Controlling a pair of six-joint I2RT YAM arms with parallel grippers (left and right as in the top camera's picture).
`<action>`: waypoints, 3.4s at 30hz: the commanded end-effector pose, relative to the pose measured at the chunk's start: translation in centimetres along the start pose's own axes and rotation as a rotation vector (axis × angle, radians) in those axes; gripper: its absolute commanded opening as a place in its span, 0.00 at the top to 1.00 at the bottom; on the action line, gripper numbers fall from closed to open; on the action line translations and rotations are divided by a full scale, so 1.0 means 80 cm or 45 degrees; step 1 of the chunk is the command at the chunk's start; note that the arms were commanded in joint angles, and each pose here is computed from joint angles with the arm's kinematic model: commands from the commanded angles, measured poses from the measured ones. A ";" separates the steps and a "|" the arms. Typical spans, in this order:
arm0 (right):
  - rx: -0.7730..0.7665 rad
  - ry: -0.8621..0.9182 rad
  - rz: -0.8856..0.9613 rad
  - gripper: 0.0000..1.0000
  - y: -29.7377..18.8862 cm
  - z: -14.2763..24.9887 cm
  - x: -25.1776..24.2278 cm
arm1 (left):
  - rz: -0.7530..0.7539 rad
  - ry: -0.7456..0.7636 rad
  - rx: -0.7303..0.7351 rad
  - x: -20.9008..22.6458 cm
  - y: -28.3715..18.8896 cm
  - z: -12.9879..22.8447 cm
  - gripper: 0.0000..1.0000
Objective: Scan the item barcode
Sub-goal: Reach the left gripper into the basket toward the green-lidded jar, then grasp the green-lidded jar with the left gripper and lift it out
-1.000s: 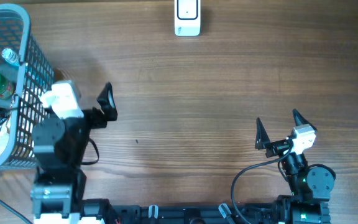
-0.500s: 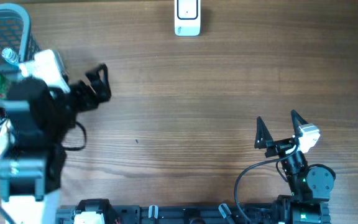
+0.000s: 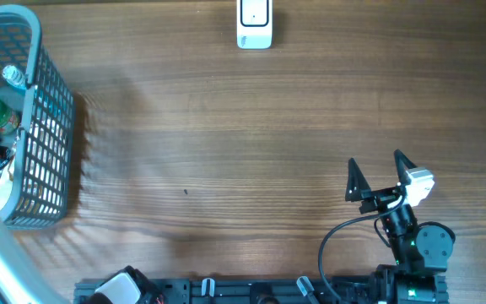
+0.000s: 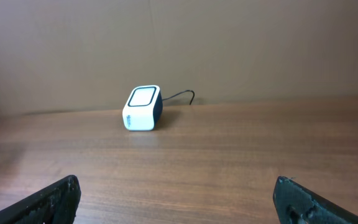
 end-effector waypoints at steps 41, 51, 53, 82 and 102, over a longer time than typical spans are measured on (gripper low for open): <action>0.186 0.210 -0.017 0.00 0.009 0.030 -0.001 | -0.538 -0.221 0.253 0.115 0.379 0.090 0.04; 0.186 0.242 -0.015 0.00 0.009 0.030 -0.001 | -0.576 -0.214 0.306 0.129 0.398 0.111 0.16; 0.185 0.242 -0.014 0.00 0.009 0.030 -0.001 | -0.577 -0.213 0.307 0.129 0.398 0.111 0.17; 0.186 0.272 -0.012 0.00 0.009 0.030 -0.001 | -0.582 -0.211 0.282 0.135 0.413 0.115 0.41; 0.186 0.263 -0.012 0.00 0.009 0.030 -0.001 | -0.179 -0.249 -0.089 0.025 0.150 -0.032 0.46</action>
Point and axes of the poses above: each gripper's point midway between its finger pads, its own y axis out along the fingers, its own x axis along the line the jaws close on, z = x × y, the point moved 7 cm from there along -y, back along the fingers, and after that the axes turned 5 degrees about -y, right-handed, at the moved point
